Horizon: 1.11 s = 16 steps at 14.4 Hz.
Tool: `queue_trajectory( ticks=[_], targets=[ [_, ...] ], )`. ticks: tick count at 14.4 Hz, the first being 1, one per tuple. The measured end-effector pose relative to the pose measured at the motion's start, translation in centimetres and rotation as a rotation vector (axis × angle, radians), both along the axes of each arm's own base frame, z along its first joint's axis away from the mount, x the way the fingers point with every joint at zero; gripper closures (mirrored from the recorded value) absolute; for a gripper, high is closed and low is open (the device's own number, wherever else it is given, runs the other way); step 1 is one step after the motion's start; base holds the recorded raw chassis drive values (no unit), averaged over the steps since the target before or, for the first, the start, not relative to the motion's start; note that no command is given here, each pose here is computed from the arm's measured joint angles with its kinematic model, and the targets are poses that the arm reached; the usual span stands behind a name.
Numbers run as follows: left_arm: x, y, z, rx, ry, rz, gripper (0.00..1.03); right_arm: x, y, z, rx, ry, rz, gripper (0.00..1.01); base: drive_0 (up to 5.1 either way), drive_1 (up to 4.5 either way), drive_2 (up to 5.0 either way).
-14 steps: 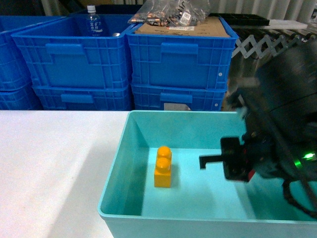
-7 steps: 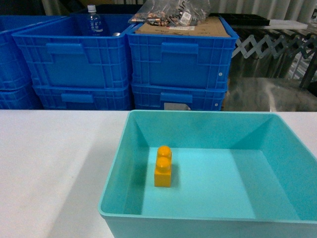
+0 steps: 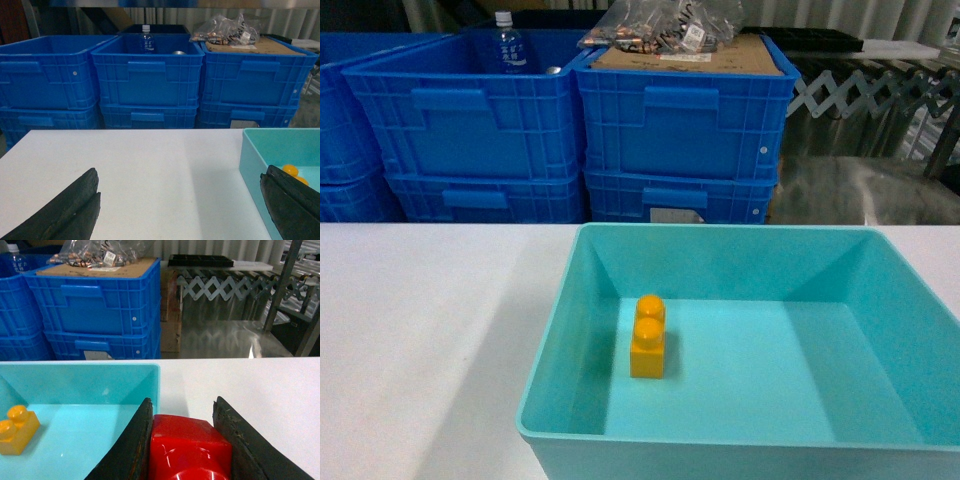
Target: Pick red block from blue box to shelf
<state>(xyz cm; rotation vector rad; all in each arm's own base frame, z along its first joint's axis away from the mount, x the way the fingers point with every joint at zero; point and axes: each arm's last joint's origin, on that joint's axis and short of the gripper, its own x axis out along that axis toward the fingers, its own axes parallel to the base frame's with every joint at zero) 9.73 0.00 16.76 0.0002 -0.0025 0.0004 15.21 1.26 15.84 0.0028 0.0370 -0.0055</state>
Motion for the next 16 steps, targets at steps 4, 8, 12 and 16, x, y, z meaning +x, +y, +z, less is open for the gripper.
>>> queue_trajectory(
  ticks=[4,8,12,16],
  targets=[
    [0.0,0.0,0.0,0.000,0.000,0.000,0.05,-1.5,-1.3,0.7,0.003,-0.031,-0.003,0.72,0.0,0.00,0.0],
    [0.0,0.0,0.0,0.000,0.000,0.000,0.05,-2.5,-1.3,1.1,0.003,-0.043,-0.002,0.72,0.0,0.00,0.0],
    [0.0,0.0,0.0,0.000,0.000,0.000,0.05,-3.3,-1.3,1.2,0.003,-0.047,-0.002,0.72,0.0,0.00,0.0],
    [0.0,0.0,0.0,0.000,0.000,0.000,0.05,-4.0,-1.3,1.2,0.003,-0.049,-0.002,0.72,0.0,0.00,0.0]
  ],
)
